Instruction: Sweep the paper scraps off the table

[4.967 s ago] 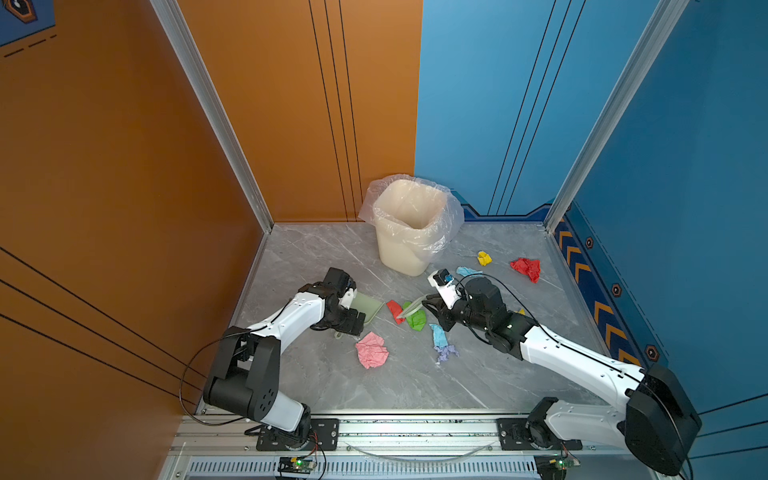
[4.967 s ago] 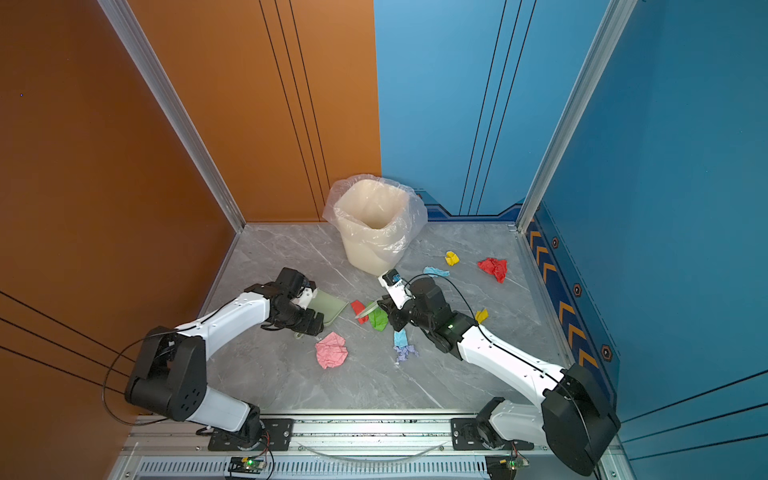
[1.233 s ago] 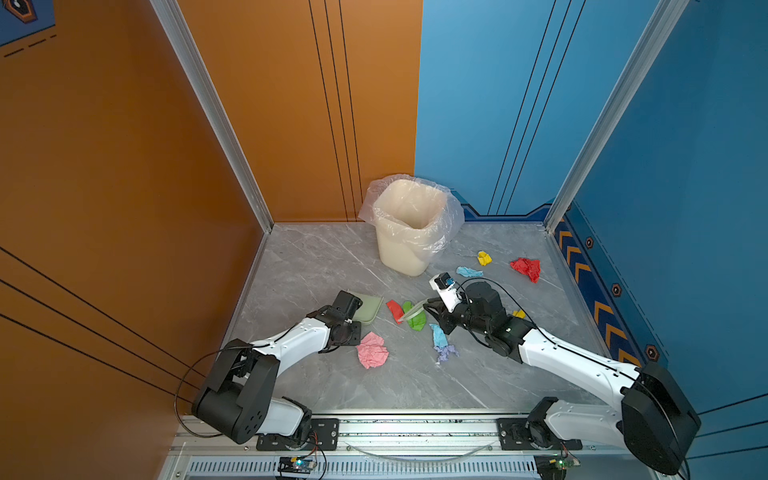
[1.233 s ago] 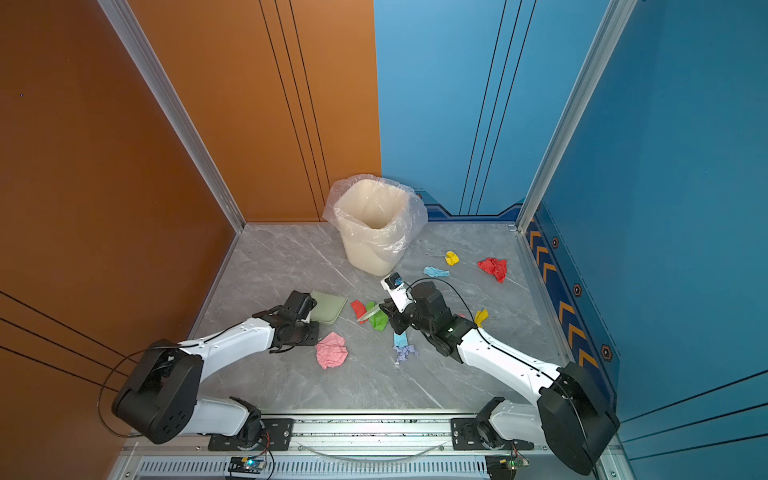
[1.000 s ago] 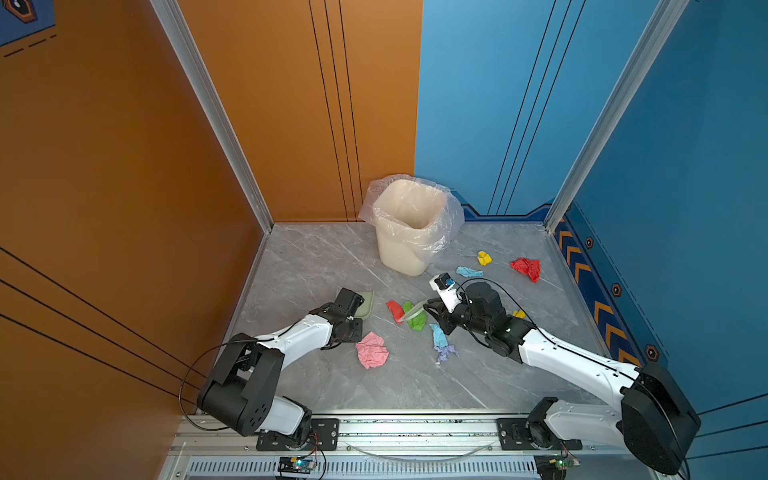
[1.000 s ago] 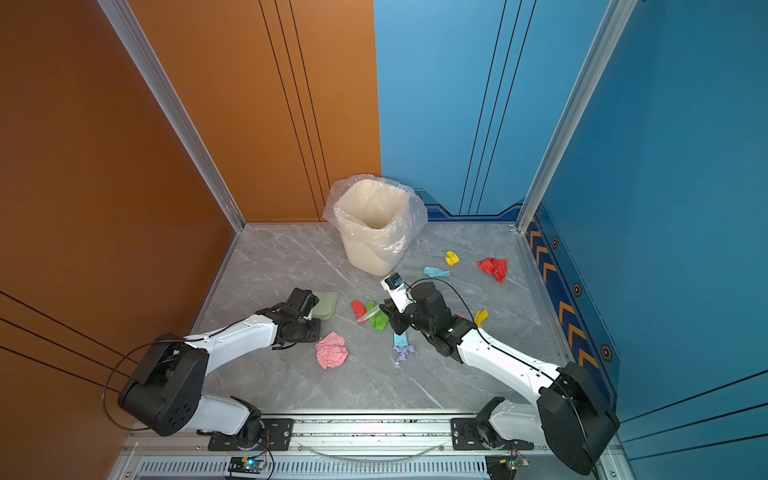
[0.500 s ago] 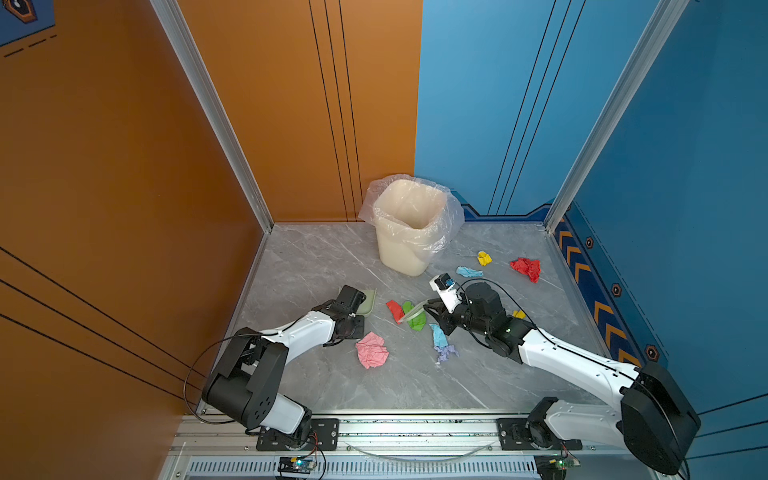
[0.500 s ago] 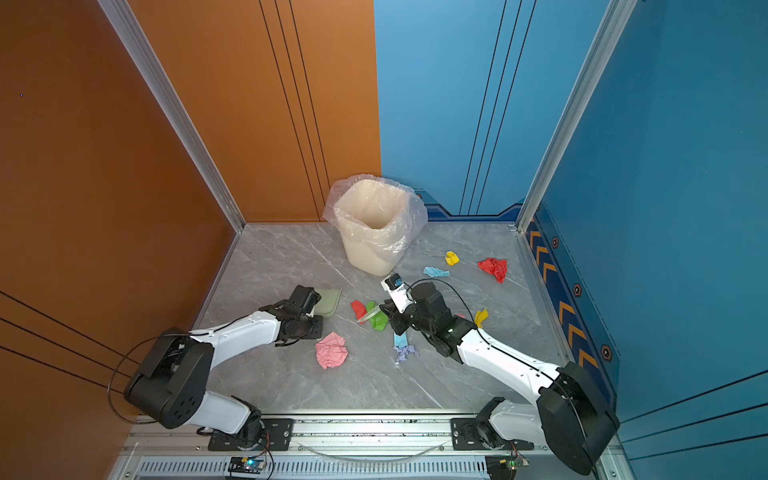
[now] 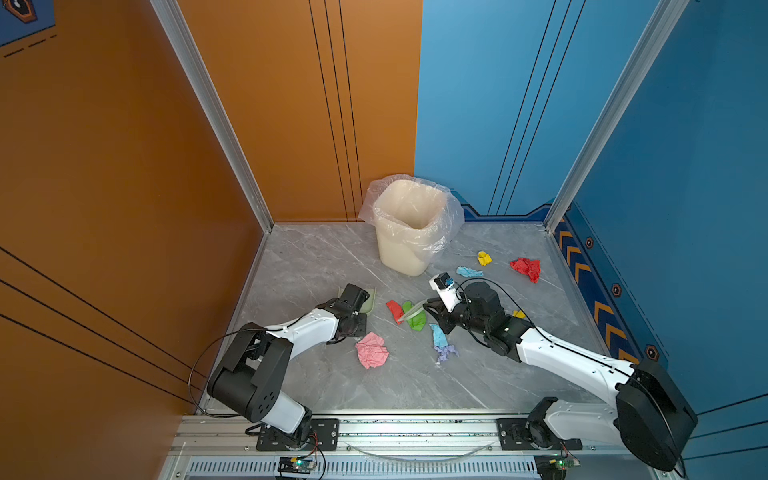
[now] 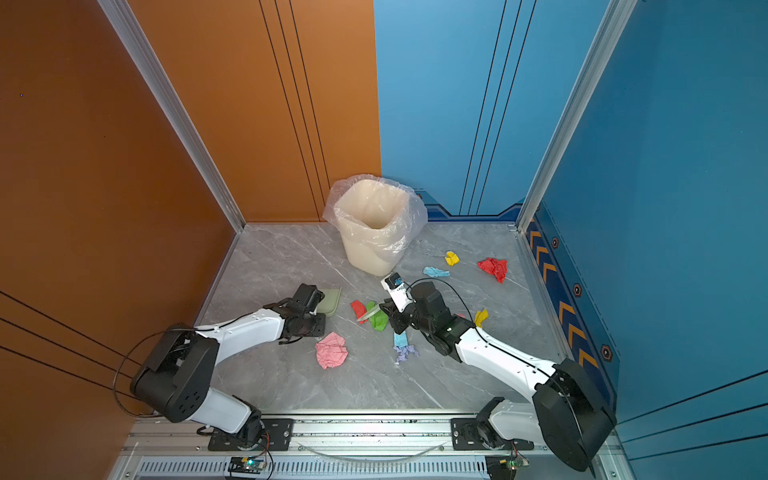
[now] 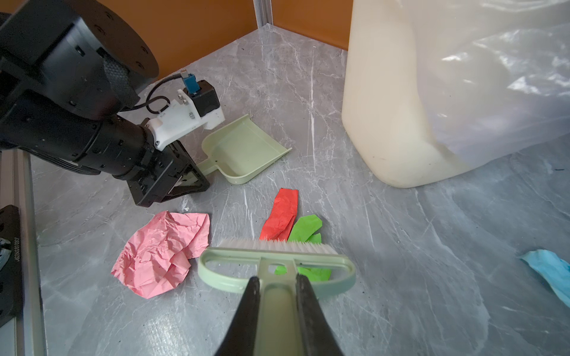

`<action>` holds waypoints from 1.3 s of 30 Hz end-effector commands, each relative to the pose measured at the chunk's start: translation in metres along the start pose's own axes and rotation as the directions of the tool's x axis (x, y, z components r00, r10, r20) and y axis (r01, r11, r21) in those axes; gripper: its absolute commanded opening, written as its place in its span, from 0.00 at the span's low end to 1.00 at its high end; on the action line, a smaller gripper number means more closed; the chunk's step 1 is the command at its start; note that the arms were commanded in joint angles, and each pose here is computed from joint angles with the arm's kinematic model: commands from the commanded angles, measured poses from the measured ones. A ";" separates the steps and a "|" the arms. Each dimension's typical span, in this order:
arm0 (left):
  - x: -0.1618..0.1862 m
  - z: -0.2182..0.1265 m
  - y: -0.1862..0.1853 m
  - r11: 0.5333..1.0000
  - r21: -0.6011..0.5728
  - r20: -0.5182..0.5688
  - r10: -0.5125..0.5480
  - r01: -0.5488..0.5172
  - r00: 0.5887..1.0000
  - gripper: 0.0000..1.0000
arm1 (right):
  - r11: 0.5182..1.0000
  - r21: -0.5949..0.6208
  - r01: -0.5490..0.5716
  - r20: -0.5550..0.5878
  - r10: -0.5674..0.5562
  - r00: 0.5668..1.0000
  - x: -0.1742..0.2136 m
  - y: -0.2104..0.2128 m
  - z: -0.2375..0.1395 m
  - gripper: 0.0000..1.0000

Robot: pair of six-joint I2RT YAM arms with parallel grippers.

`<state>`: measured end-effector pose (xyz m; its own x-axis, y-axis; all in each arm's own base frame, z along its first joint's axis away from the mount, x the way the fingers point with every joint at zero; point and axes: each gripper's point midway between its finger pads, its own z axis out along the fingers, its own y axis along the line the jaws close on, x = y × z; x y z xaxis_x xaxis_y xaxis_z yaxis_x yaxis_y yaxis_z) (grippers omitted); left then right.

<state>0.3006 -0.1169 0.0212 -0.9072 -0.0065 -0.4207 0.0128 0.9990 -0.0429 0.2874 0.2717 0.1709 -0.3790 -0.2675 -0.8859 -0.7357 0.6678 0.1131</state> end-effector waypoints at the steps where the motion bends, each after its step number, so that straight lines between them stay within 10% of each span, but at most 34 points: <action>1: 0.016 0.009 0.003 1.000 -0.029 -0.055 -0.005 0.003 0.998 0.25 | 1.000 -0.011 -0.017 0.011 0.017 1.000 -0.001 0.000 0.002 0.00; 19: 0.024 0.011 0.004 0.999 -0.033 -0.068 -0.035 0.033 0.997 0.02 | 0.999 -0.034 0.001 0.004 -0.001 1.000 0.002 0.004 -0.001 0.00; 39: 0.048 -0.053 0.027 0.994 -0.008 -0.072 -0.111 0.111 0.991 0.00 | 0.925 -0.304 0.228 0.158 -0.187 0.970 0.007 0.107 -0.006 0.00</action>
<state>0.2525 -0.0988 0.0508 -0.9147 -0.0818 -0.3959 -0.0482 0.9944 -0.0942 0.2096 0.3253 0.1740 -0.1987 -0.2829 -0.9383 -0.9156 0.3952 0.0747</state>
